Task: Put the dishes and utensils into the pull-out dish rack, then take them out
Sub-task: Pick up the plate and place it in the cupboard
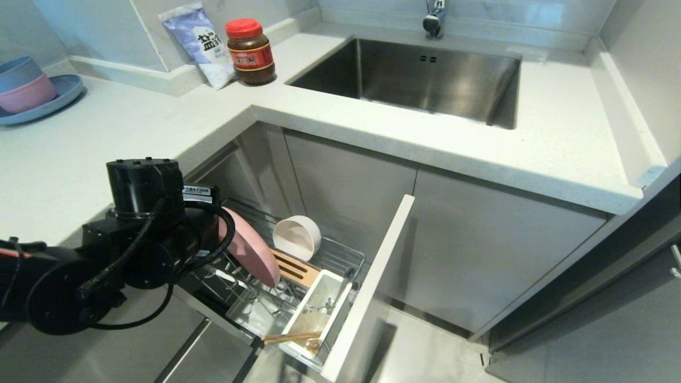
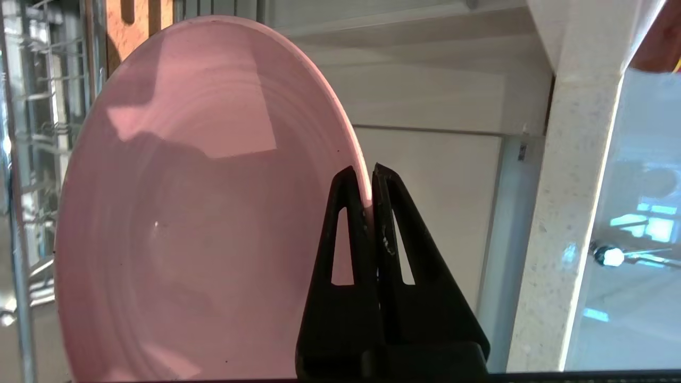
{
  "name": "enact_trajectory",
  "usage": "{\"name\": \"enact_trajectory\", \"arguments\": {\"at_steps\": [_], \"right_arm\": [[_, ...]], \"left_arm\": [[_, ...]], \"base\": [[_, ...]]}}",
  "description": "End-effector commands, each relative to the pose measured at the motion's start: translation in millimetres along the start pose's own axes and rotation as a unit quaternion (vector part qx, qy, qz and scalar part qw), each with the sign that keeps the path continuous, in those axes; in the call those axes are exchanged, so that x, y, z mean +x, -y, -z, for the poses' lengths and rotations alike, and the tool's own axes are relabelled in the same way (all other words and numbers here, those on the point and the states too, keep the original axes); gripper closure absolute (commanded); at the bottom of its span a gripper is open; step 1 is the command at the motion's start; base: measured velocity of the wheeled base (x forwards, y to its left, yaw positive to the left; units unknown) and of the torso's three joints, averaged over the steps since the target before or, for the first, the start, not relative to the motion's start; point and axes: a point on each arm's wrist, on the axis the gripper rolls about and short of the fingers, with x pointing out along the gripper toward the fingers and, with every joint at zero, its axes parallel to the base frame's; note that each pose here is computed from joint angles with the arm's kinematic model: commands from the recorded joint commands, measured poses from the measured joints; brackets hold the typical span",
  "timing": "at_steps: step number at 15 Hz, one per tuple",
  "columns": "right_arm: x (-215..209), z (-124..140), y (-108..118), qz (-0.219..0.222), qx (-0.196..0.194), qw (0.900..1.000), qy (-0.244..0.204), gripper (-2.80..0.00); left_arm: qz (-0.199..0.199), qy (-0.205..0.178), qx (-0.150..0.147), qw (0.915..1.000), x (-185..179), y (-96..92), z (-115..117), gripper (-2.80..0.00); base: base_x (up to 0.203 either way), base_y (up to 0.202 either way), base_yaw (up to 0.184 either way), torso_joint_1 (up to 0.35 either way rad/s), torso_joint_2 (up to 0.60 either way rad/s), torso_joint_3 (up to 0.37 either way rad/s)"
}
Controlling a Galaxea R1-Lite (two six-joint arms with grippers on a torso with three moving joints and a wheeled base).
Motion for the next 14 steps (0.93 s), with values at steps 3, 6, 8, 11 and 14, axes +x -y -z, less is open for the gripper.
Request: {"name": "enact_trajectory", "arguments": {"at_steps": [3, 6, 8, 11, 14], "right_arm": [[-0.2, 0.1, 0.0, 0.0, 0.0, 1.0, 0.001, 0.0], [-0.1, 0.4, 0.0, 0.0, 0.0, 1.0, 0.0, 0.0], [-0.1, 0.4, 0.0, 0.0, 0.0, 1.0, 0.001, 0.0], [-0.1, 0.4, 0.0, 0.0, 0.0, 1.0, 0.0, 0.0], [-0.1, 0.4, 0.0, 0.0, 0.0, 1.0, 0.0, 0.0]], "left_arm": [[-0.001, 0.014, -0.012, 0.9998, 10.8, -9.2, -3.1, 0.0], [-0.005, 0.013, -0.019, 0.9997, 14.4, -12.0, -2.4, 0.0], [-0.01, 0.016, -0.019, 0.9996, 17.2, -14.7, -3.2, 0.0], [-0.013, 0.009, -0.037, 0.9992, 21.5, -17.6, -7.7, 0.0], [-0.024, 0.01, -0.034, 0.9991, 24.8, -23.1, -7.3, 0.0]], "base": [[0.0, 0.0, 0.0, 0.0, 0.0, 0.0], [0.0, 0.0, 0.0, 0.0, 0.0, 0.0], [0.0, 0.0, 0.0, 0.0, 0.0, 0.0], [0.0, 0.0, 0.0, 0.0, 0.0, 0.0], [0.0, 0.0, 0.0, 0.0, 0.0, 0.0]]}}
